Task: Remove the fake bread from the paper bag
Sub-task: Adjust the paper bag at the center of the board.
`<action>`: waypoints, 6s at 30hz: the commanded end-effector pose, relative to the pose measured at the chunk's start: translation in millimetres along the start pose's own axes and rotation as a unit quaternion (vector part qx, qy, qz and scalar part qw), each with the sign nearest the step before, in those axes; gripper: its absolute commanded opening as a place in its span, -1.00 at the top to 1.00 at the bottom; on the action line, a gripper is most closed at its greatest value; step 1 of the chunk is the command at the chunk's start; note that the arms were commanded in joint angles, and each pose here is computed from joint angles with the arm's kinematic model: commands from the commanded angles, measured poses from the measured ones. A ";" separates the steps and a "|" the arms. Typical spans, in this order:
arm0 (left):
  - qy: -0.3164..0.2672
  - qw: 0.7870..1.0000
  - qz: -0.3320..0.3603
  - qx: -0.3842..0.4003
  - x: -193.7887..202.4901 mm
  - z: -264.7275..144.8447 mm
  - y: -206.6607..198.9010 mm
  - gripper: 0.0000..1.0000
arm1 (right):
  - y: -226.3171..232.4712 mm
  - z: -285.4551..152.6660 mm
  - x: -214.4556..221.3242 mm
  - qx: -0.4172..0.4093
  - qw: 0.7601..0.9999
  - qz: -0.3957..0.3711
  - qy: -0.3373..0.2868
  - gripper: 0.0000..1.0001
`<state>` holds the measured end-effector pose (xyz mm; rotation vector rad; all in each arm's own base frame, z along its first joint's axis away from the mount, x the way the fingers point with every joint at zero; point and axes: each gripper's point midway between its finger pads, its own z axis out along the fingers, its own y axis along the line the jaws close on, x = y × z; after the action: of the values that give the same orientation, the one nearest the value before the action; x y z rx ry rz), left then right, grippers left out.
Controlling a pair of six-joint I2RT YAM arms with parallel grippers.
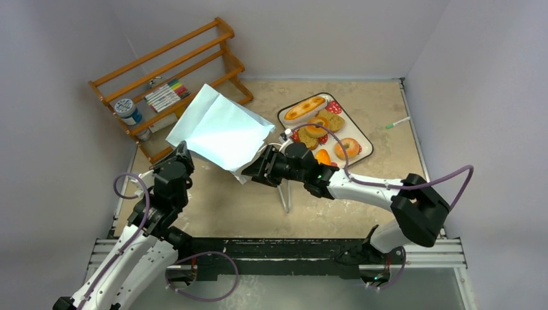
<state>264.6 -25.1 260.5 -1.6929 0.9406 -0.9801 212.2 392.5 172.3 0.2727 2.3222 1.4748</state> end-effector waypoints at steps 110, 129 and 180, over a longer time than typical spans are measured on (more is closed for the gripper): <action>0.061 0.998 0.016 -0.025 27.7 2.6 15.6 -0.07 | 48.4 -1.6 -115.8 0.095 0.967 -0.190 -0.142 1.00; -0.033 0.944 0.325 -0.041 -26.7 -25.2 -21.2 -0.18 | 58.3 1.8 -116.1 0.296 0.880 -0.369 -0.028 1.00; -0.096 0.874 0.474 -0.041 -31.2 -20.0 -69.7 -0.29 | 171.4 -108.9 -146.8 0.200 0.887 -0.344 -0.233 -0.35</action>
<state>250.8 -0.2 294.5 -1.1214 1.5352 -0.1598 286.3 355.0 355.6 -0.2461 2.1495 0.5118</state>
